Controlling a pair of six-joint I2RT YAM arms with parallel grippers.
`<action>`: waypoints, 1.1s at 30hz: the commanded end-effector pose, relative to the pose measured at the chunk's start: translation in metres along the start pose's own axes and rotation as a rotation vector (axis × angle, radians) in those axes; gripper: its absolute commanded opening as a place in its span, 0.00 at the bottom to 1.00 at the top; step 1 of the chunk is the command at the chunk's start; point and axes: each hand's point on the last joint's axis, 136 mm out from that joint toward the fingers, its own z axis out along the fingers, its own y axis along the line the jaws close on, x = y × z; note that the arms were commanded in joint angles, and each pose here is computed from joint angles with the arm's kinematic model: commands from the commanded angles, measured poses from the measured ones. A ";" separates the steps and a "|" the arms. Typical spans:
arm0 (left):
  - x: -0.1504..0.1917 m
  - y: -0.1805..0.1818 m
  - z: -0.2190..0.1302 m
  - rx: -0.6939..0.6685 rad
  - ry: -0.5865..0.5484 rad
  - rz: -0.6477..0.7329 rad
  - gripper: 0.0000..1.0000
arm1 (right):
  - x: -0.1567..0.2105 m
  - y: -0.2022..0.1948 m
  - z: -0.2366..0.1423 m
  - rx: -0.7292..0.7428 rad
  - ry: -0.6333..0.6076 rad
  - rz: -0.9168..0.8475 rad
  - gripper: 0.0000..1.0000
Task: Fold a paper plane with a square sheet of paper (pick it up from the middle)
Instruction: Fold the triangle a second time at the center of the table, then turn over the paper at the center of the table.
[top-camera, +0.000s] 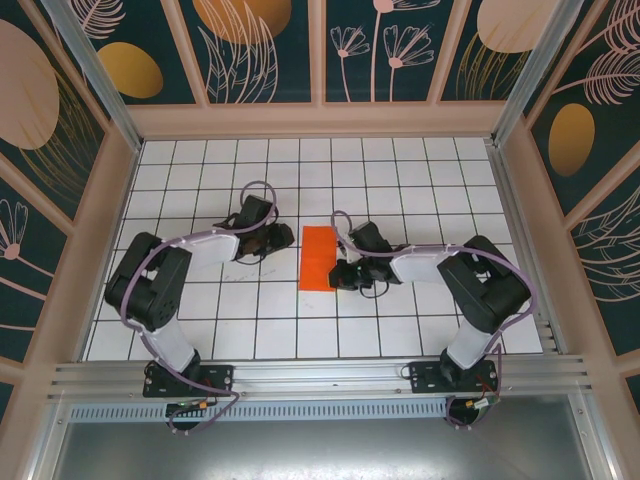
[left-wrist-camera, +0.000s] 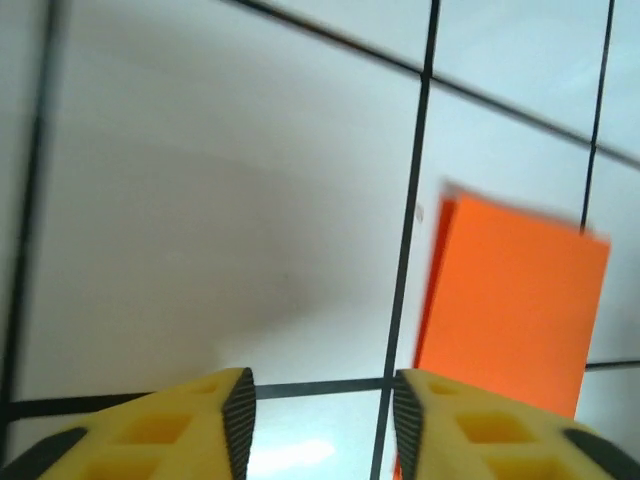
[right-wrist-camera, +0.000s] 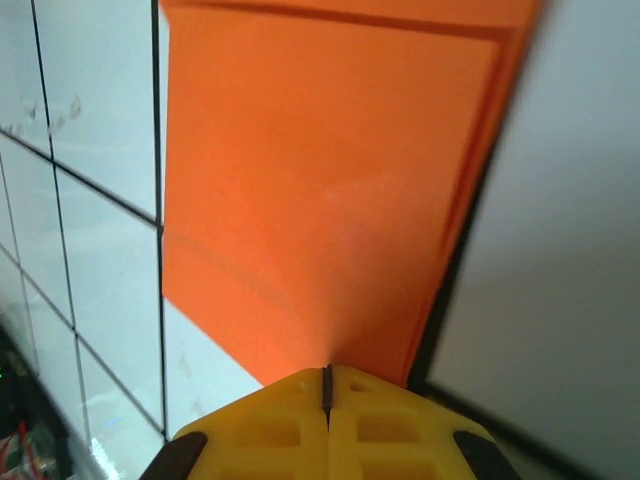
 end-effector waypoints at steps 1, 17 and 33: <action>-0.024 -0.004 -0.028 -0.020 -0.109 -0.018 0.57 | -0.003 0.020 -0.011 -0.016 0.002 0.091 0.00; -0.014 -0.020 -0.073 0.126 -0.153 0.007 0.98 | -0.081 0.006 -0.037 -0.002 -0.242 0.015 0.48; 0.020 -0.030 -0.054 0.312 -0.045 -0.053 0.98 | -0.061 -0.005 -0.013 -0.059 -0.186 -0.010 0.38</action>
